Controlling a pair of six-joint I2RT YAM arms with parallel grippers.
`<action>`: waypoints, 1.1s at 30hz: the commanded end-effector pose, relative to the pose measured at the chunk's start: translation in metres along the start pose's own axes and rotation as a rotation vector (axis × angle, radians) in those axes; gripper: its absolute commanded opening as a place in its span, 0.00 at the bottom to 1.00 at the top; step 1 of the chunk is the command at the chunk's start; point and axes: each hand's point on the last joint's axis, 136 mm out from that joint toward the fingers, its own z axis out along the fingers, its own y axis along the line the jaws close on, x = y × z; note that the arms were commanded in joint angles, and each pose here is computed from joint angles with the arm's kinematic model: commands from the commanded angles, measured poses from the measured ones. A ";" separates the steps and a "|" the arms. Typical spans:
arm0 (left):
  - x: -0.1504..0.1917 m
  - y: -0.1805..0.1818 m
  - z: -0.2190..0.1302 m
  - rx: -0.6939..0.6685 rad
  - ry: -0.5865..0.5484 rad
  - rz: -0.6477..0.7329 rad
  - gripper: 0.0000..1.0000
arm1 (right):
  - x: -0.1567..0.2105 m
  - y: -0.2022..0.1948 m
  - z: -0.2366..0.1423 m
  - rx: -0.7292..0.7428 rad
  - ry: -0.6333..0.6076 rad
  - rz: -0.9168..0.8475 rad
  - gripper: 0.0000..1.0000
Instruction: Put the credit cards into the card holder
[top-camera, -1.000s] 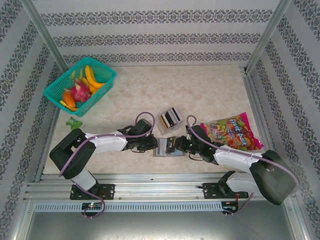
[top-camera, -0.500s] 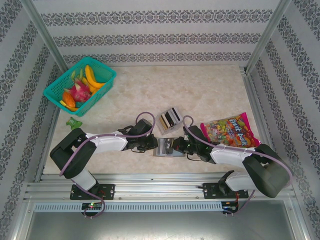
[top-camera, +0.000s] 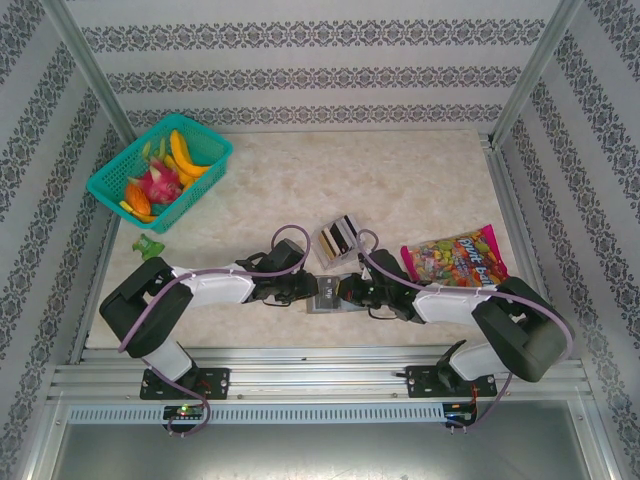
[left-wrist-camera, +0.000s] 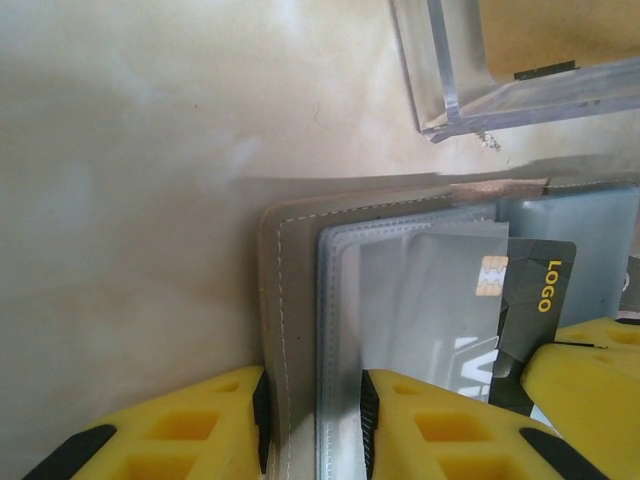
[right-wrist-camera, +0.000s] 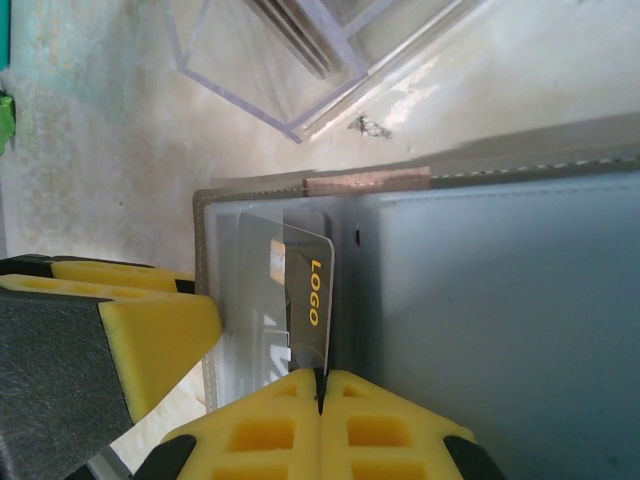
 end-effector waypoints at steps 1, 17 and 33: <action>0.007 0.006 -0.001 -0.022 -0.002 -0.004 0.34 | 0.003 0.011 0.003 -0.033 0.031 -0.021 0.00; 0.003 0.005 -0.003 -0.020 -0.024 -0.013 0.34 | 0.003 0.021 0.019 -0.068 0.123 -0.066 0.04; 0.001 0.007 -0.006 -0.038 -0.034 -0.008 0.34 | -0.002 0.008 0.009 -0.007 0.133 -0.032 0.17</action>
